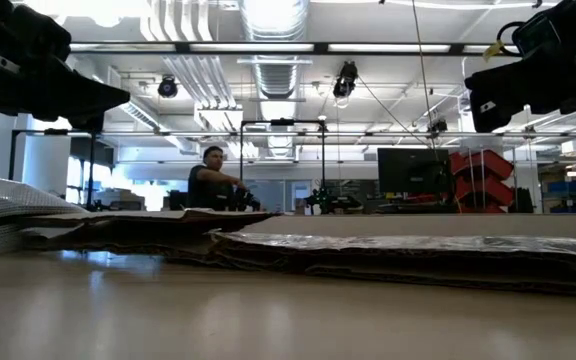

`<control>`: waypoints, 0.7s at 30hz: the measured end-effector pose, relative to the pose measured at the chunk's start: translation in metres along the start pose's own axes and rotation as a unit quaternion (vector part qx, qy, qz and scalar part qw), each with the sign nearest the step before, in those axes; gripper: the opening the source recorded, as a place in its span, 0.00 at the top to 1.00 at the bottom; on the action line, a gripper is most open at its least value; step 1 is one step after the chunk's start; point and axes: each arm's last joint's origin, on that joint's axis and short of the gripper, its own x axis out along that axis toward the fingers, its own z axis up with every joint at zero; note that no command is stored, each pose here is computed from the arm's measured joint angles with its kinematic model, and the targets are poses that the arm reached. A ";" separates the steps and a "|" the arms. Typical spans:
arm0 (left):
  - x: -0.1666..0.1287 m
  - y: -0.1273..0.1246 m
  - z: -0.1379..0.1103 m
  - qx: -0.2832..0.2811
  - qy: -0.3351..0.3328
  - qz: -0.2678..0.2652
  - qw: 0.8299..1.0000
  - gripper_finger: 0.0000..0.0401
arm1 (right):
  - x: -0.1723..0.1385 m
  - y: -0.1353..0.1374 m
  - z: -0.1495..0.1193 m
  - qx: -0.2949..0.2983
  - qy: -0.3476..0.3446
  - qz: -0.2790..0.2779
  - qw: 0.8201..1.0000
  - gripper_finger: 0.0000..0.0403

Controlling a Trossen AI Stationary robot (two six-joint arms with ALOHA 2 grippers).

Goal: Unpack boxes

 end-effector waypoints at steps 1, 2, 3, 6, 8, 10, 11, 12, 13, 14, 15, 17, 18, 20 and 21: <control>0.000 0.000 0.000 0.000 0.001 0.000 1.000 1.00 | 0.000 0.000 0.000 0.000 0.000 0.000 1.000 0.99; 0.000 0.000 0.000 0.001 0.003 0.000 1.000 1.00 | 0.000 0.000 0.000 0.000 0.000 0.000 1.000 0.99; 0.001 0.000 -0.001 0.001 0.004 0.000 1.000 1.00 | 0.000 0.000 0.000 0.000 0.000 0.000 1.000 0.99; 0.001 0.000 -0.001 0.002 0.007 0.000 1.000 1.00 | 0.000 0.000 0.000 0.000 0.000 0.000 1.000 0.99; 0.001 0.000 -0.002 0.003 0.009 0.000 1.000 1.00 | 0.000 0.000 0.000 0.000 0.000 0.000 1.000 0.99; 0.001 0.000 -0.002 0.003 0.010 0.000 1.000 1.00 | 0.000 0.000 0.000 0.000 0.000 0.000 1.000 0.99; 0.001 0.000 -0.002 0.003 0.010 0.000 1.000 1.00 | 0.000 0.000 0.000 0.000 0.000 0.000 1.000 0.99; 0.001 0.000 -0.002 0.003 0.012 0.000 1.000 1.00 | 0.000 0.000 0.000 0.000 0.000 0.000 1.000 0.99; 0.002 0.000 -0.002 0.003 0.012 0.000 1.000 1.00 | 0.000 0.000 0.000 0.000 0.000 0.000 1.000 0.99; 0.002 0.000 -0.002 0.004 0.013 0.000 1.000 1.00 | 0.000 0.000 0.000 0.000 0.000 0.000 1.000 0.99; 0.002 -0.001 -0.002 0.004 0.013 0.000 1.000 1.00 | 0.000 0.000 0.000 0.000 0.000 0.000 1.000 0.99; 0.002 -0.001 -0.003 0.004 0.015 0.000 1.000 1.00 | 0.000 0.000 0.000 0.000 0.000 0.000 1.000 0.99; 0.002 -0.001 -0.003 0.004 0.014 0.000 1.000 1.00 | 0.000 0.000 0.000 0.000 0.000 0.000 1.000 0.99; 0.002 -0.001 -0.003 0.004 0.014 0.000 1.000 1.00 | 0.000 0.000 0.000 0.000 0.000 0.000 1.000 0.99; 0.002 -0.001 -0.003 0.004 0.014 0.000 1.000 1.00 | 0.000 0.000 0.000 0.000 0.000 0.000 1.000 0.99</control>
